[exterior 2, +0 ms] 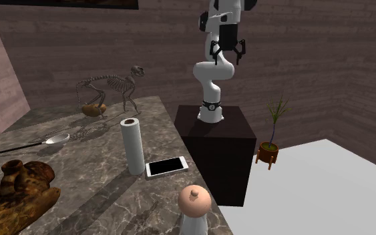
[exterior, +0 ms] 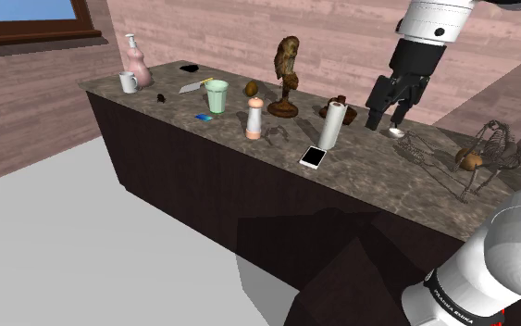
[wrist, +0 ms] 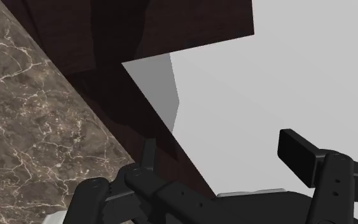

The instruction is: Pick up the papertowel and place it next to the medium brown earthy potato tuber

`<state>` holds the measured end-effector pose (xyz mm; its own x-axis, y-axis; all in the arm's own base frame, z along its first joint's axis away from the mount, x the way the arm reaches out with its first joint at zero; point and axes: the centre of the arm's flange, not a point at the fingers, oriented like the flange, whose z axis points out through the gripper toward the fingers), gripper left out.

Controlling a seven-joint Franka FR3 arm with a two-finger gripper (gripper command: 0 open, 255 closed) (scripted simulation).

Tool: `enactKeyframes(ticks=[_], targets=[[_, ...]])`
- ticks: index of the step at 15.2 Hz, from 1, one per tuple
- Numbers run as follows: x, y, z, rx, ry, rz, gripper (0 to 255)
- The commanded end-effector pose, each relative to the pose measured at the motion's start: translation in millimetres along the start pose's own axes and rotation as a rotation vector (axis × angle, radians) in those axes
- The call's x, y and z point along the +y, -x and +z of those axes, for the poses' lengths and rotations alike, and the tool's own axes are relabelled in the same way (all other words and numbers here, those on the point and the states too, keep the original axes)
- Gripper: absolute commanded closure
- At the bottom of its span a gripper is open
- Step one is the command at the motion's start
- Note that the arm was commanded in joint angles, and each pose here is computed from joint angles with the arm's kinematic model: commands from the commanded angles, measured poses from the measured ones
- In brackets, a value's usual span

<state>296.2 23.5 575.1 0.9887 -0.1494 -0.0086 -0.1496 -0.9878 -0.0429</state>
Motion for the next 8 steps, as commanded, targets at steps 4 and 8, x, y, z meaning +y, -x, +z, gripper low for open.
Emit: enactKeyframes(ticks=[4, 8], targets=[[24.4, -27.4, 11.0, 0.005, 0.008, -0.009, 0], [56.6, -64.4, 25.1, 0.012, 0.018, -0.022, 0]])
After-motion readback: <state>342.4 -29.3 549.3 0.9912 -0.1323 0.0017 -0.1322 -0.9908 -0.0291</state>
